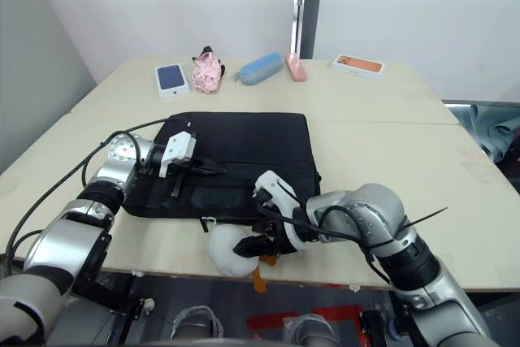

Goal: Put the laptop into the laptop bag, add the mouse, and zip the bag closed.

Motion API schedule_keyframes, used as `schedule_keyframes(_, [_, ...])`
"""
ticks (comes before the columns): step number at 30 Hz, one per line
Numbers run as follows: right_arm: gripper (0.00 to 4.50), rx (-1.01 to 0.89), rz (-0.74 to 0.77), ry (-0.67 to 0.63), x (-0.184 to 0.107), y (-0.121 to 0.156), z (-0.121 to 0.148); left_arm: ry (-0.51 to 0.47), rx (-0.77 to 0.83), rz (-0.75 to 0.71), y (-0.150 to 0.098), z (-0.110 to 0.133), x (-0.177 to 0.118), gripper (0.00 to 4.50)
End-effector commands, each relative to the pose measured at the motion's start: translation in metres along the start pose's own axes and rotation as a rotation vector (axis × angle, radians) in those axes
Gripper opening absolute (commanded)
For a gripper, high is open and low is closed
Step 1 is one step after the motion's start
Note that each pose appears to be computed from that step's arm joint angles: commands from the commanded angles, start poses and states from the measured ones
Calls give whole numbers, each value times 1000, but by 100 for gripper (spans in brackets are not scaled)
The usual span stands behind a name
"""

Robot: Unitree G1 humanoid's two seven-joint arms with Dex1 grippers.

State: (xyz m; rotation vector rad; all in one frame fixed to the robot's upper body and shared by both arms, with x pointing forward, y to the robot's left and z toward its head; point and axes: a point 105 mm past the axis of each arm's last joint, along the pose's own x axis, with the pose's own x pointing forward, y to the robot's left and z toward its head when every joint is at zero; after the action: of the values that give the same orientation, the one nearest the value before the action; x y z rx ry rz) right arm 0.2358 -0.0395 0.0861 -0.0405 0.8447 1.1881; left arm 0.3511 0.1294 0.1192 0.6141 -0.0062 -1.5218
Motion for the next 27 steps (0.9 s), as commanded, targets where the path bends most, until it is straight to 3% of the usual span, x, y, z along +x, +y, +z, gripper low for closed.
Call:
schedule_keyframes(1, [244,-47,12,-7,-2,2,5,71,-66,-68,-20,-22,3,0])
schedule_keyframes(8, [9,-60,37,-32,-18,3,4,89,-36,-101,-25,-25,8,0])
schedule_keyframes(13, [4,-60,19,-104,-50,6,8,95,-38,-136,-29,-26,14,0])
schedule_keyframes(16, [4,-91,-1,-99,-74,12,-4,103,-30,-149,-31,-28,17,0])
schedule_keyframes(21, [4,-99,-135,-36,-111,3,-29,105,-21,-157,-35,-30,20,0])
schedule_keyframes(27, [4,-66,-375,52,-160,-30,-58,101,-10,-172,-41,-33,26,0])
